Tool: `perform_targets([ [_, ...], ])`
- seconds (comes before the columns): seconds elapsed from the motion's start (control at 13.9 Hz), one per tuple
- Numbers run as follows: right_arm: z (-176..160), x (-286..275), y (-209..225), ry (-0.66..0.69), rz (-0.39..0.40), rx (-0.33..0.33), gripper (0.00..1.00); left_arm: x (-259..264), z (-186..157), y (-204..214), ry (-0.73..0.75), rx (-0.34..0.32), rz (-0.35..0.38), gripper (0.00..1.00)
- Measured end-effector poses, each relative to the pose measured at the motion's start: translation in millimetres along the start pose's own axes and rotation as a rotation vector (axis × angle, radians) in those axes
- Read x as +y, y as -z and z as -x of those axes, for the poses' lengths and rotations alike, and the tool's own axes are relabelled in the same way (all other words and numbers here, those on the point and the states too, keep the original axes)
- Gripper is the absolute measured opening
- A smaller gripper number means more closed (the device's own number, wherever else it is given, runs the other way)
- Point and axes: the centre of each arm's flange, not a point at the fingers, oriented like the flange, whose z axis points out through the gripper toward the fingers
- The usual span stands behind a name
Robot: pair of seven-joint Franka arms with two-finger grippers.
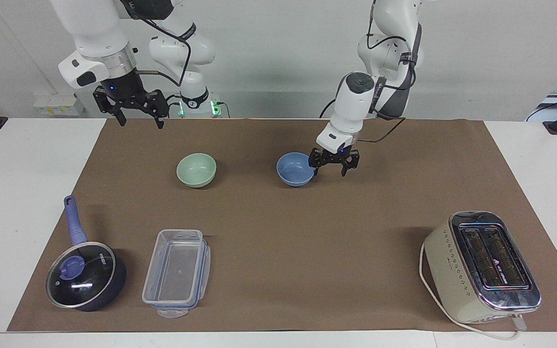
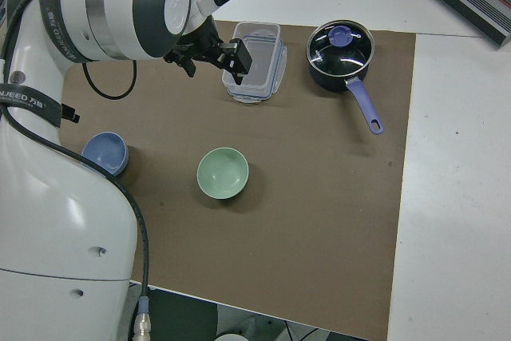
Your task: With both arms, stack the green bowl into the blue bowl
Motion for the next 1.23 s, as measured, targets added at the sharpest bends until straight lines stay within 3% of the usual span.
perform_targets([
  [0.43, 5, 1, -27, -0.002, 0.000, -0.034, 1.00, -112, -62, 82, -0.045, -0.052, -0.027, 1.00],
  [0.86, 30, 0, -121, -0.002, 0.000, -0.063, 1.00, -214, -81, 133, -0.060, -0.059, -0.031, 1.00],
  [1.23, 47, -1, -209, 0.000, 0.000, -0.074, 1.00, -254, -82, 187, -0.007, -0.054, -0.034, 1.00],
])
